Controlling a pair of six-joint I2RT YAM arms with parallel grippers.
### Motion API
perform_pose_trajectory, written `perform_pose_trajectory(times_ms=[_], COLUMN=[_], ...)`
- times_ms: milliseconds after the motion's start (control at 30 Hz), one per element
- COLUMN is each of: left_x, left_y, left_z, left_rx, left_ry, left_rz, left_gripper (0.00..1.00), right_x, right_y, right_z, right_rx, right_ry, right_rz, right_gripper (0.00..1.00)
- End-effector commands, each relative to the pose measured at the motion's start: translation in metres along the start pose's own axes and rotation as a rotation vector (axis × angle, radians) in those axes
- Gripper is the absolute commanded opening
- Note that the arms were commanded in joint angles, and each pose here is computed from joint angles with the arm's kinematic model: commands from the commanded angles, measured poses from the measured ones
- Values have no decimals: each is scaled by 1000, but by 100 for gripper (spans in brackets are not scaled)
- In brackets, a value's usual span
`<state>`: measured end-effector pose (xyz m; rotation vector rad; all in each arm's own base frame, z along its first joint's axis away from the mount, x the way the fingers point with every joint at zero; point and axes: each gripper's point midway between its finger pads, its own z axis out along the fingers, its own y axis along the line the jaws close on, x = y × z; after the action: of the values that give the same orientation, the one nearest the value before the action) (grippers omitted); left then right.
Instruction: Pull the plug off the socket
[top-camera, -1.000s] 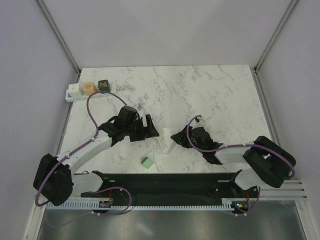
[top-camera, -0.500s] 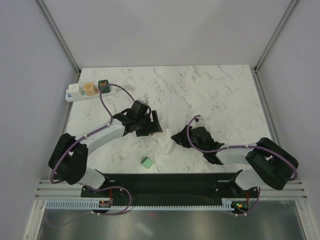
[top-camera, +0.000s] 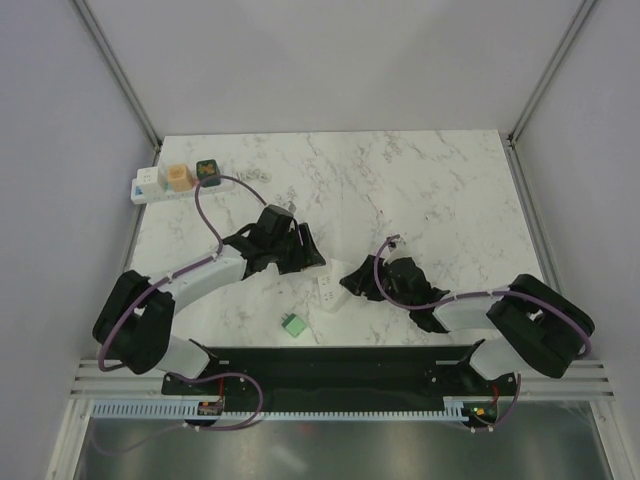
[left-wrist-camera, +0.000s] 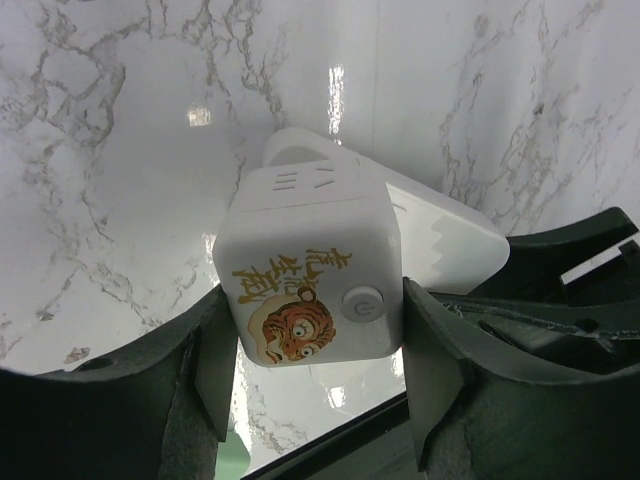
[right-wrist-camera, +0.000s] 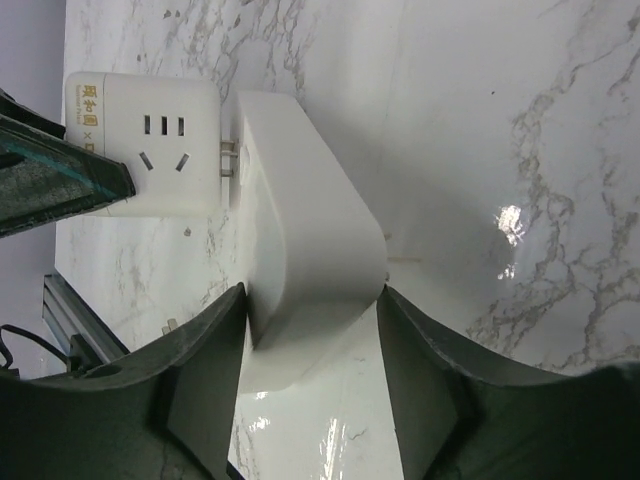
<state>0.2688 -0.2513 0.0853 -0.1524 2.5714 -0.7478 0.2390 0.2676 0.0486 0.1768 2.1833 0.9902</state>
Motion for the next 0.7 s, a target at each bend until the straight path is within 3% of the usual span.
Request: perform_pose_trajectory(times_ms=[0, 167, 233, 333, 367, 433, 467, 667], left_x=[16, 20, 22, 24, 25, 26, 29, 18], left_y=[-29, -42, -43, -45, -43, -35, -21, -39], left_z=[-12, -17, -17, -17, -17, -15, -14, -24], left_rx=[177, 252, 264, 267, 244, 170, 86, 121], left_ry=[51, 63, 68, 81, 84, 86, 95, 68], left_rz=[6, 17, 14, -1, -8, -34, -55, -135], left_gripper=[2, 2, 2, 2, 2, 2, 2, 2], right_x=[22, 21, 21, 20, 14, 17, 0, -28], right_y=[-23, -22, -22, -26, -23, -37, -39, -52], right_z=[0, 8, 10, 13, 14, 10, 10, -13], right_rx=[40, 31, 27, 57, 62, 166, 218, 431], right_ry=[84, 86, 87, 87, 70, 73, -1, -138], right_rz=[-28, -9, -16, -34, -59, -109, -157, -323], right_gripper=[62, 62, 53, 29, 16, 0, 0, 0])
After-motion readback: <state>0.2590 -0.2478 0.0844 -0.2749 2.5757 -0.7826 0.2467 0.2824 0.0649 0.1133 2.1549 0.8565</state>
